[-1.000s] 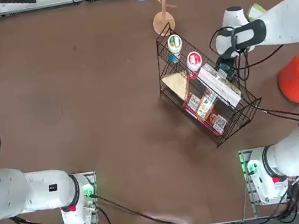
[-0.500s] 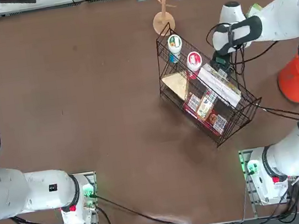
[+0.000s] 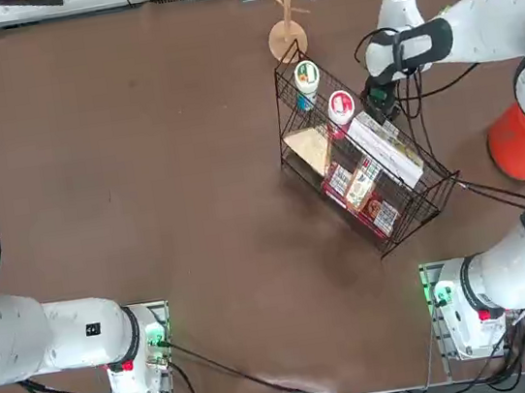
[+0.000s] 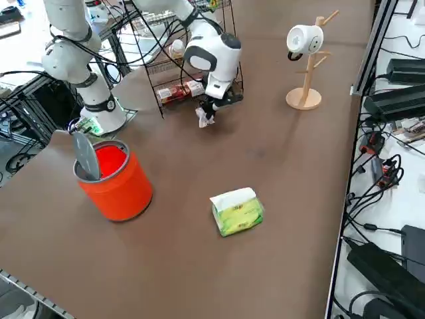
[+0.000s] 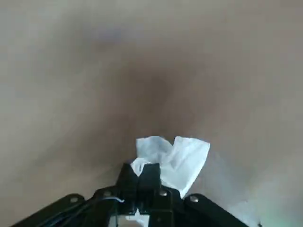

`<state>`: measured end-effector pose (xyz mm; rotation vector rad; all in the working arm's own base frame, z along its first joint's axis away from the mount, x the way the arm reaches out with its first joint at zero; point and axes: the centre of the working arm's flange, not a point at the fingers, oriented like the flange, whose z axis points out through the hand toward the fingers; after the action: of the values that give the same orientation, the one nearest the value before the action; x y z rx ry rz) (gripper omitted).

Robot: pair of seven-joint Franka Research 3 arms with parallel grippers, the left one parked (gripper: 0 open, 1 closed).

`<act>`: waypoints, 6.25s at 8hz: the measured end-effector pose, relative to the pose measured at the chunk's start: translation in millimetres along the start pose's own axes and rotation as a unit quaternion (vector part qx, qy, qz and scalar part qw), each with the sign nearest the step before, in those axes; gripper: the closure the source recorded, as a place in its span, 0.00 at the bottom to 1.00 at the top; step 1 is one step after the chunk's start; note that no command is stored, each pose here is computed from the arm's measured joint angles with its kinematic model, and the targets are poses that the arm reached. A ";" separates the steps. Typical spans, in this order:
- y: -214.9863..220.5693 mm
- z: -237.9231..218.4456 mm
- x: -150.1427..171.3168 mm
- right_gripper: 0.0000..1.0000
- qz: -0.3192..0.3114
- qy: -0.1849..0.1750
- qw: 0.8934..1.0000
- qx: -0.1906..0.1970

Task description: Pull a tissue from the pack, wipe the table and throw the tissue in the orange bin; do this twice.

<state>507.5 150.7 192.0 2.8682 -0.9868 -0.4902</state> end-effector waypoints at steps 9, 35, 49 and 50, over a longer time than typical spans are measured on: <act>-2.6 -178.2 -7.4 0.99 0.000 -0.015 0.999 -0.030; 372.2 -229.8 112.9 0.96 -0.290 -0.008 0.919 -0.269; 300.2 -267.1 163.5 0.00 -0.318 0.087 0.935 -0.132; 281.9 -257.6 182.2 0.00 -0.342 0.106 0.926 -0.123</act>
<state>559.5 -193.3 432.7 2.8711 0.1310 -0.2911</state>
